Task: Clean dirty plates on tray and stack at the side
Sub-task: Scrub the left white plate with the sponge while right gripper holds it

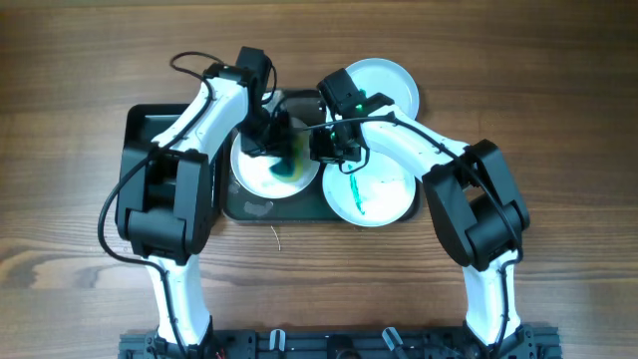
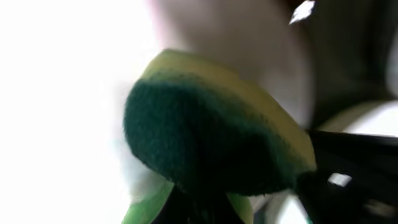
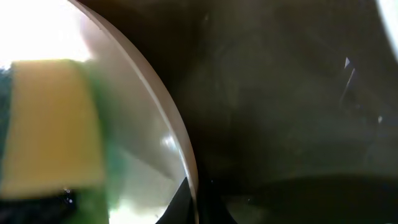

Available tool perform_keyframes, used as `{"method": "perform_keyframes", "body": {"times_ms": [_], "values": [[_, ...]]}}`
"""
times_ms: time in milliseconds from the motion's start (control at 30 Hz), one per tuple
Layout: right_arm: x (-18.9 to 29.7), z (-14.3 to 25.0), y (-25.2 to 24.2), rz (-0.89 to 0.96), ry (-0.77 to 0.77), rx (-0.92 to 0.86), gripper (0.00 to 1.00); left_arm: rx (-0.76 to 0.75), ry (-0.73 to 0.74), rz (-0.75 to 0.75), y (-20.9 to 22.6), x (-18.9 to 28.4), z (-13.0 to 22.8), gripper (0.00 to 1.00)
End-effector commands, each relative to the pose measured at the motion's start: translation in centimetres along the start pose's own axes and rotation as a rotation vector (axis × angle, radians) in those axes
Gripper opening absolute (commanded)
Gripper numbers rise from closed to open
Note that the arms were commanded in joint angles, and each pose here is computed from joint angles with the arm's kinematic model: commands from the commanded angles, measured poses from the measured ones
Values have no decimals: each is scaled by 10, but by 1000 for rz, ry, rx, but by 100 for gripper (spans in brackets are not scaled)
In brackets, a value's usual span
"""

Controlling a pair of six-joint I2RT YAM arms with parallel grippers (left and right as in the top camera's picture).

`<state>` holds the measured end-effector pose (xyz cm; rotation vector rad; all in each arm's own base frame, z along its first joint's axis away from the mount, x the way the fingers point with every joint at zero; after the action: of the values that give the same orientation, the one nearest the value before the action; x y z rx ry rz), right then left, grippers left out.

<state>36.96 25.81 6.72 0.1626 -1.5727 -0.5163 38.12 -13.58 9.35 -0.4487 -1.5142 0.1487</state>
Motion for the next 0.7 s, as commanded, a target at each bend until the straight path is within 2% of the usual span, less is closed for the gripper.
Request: {"method": "perform_keyframes", "body": {"times_ms": [0,100,133,167,233,300,400,467,567,667], "values": [[-3,1,-6,4,13,2,4,-16,-45,22,1,-3,-12,4],[-3,1,-6,5,13,1,4,204,-107,-276,36,3,-16,4],[-3,1,-6,5,14,1,4,305,-141,-469,55,10,-14,4],[-3,1,-6,5,14,1,4,369,-159,-598,66,17,-9,4],[-3,1,-6,5,13,1,4,446,-173,-760,79,27,0,4],[-3,1,-6,5,13,0,4,481,-149,-818,82,31,9,4],[-3,1,-6,5,12,-1,4,486,-52,-728,72,24,20,4],[-2,0,-6,1,15,-3,4,358,68,-475,49,10,24,4],[-1,-1,-7,-35,44,-11,4,198,127,-219,26,1,23,4],[-5,0,-11,-109,98,3,4,129,129,-143,18,0,21,4]]}}
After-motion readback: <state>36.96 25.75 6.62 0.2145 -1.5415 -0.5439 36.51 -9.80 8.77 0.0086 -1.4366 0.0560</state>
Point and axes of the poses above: each gripper's point midway between its finger pads, its own x axis back along the fingers, its own y axis along the line the jaws close on, z = x × y, the point moved 7 cm from there along x, back along the fingers, and after that the axes turned 14 degrees about -x, right-handed, at the moved point
